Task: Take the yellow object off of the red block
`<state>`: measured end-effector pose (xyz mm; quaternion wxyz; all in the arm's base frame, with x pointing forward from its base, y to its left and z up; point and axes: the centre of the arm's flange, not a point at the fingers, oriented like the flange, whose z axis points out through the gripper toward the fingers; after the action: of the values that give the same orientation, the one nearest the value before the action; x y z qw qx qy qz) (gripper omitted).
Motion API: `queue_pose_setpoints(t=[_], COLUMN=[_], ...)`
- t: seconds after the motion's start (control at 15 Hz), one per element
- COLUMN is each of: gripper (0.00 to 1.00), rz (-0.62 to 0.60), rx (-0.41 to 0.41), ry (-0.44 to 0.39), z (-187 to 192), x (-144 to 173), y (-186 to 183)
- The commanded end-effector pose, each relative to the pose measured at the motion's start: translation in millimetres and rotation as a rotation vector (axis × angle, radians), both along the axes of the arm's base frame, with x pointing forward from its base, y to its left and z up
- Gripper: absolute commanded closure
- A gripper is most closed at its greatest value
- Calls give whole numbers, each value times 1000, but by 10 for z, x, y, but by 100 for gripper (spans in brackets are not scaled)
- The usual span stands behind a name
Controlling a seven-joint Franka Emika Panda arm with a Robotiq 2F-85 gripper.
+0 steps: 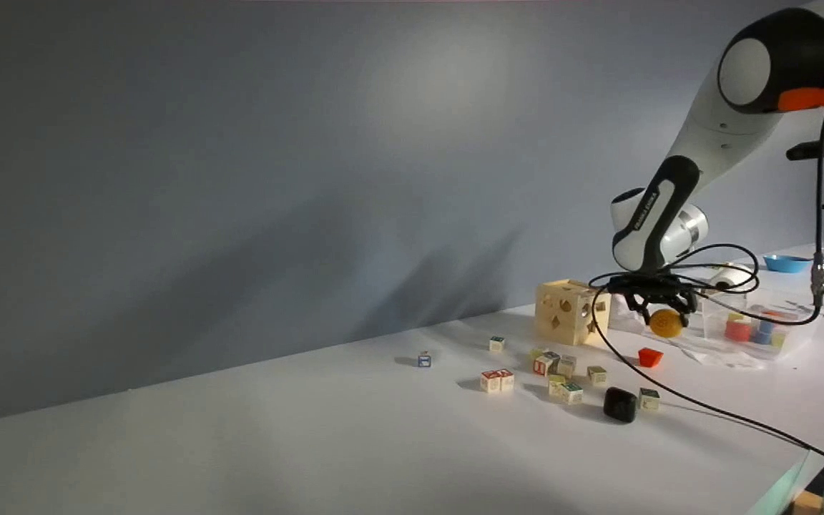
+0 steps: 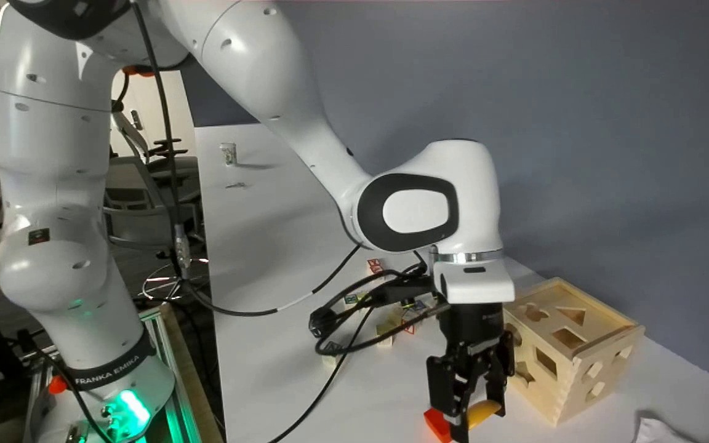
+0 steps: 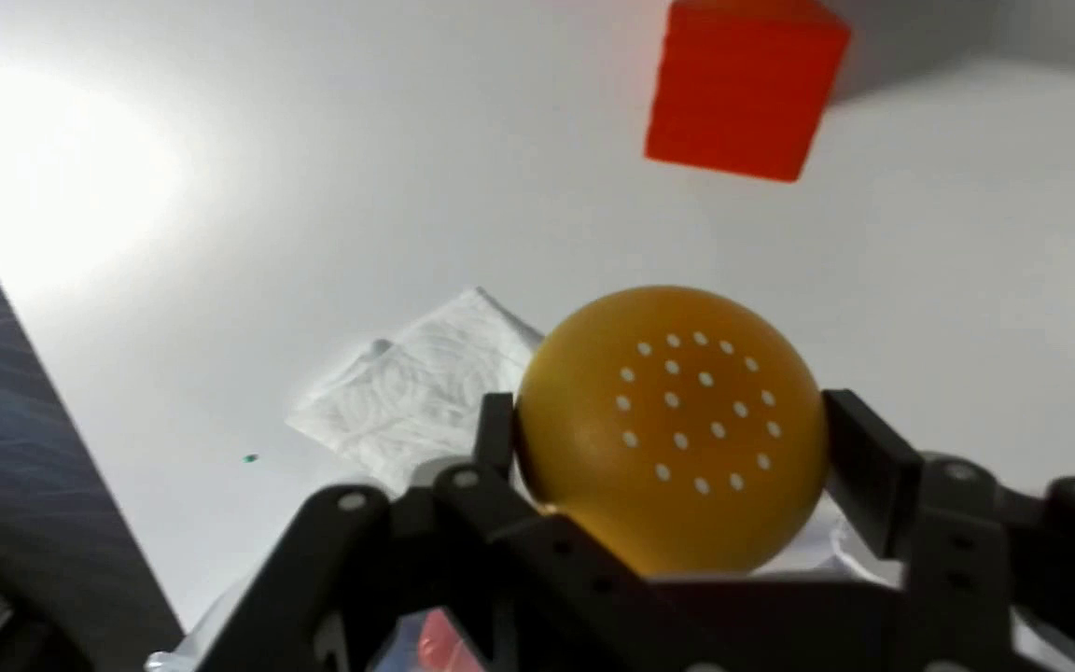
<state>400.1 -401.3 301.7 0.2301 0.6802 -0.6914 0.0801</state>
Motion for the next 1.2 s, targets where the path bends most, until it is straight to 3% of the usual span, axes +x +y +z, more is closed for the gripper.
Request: queue_pose_setpoints(t=[0.0,0.33,0.6,0.67,0.87,0.93,1.13], gripper=[45,45,45,20,20,45,45], rz=[-88,-129,-90,-102,-93,-95,-109], rx=[-148,-299,-309,-341,-333,-330,-425], ry=[0,18,9,38,22,17,37], z=[62,1,-59,-165,-134,-121,-324], x=[-371,-422,-399,-257,-247,-252,-124], y=[408,515,567,414,447,444,494])
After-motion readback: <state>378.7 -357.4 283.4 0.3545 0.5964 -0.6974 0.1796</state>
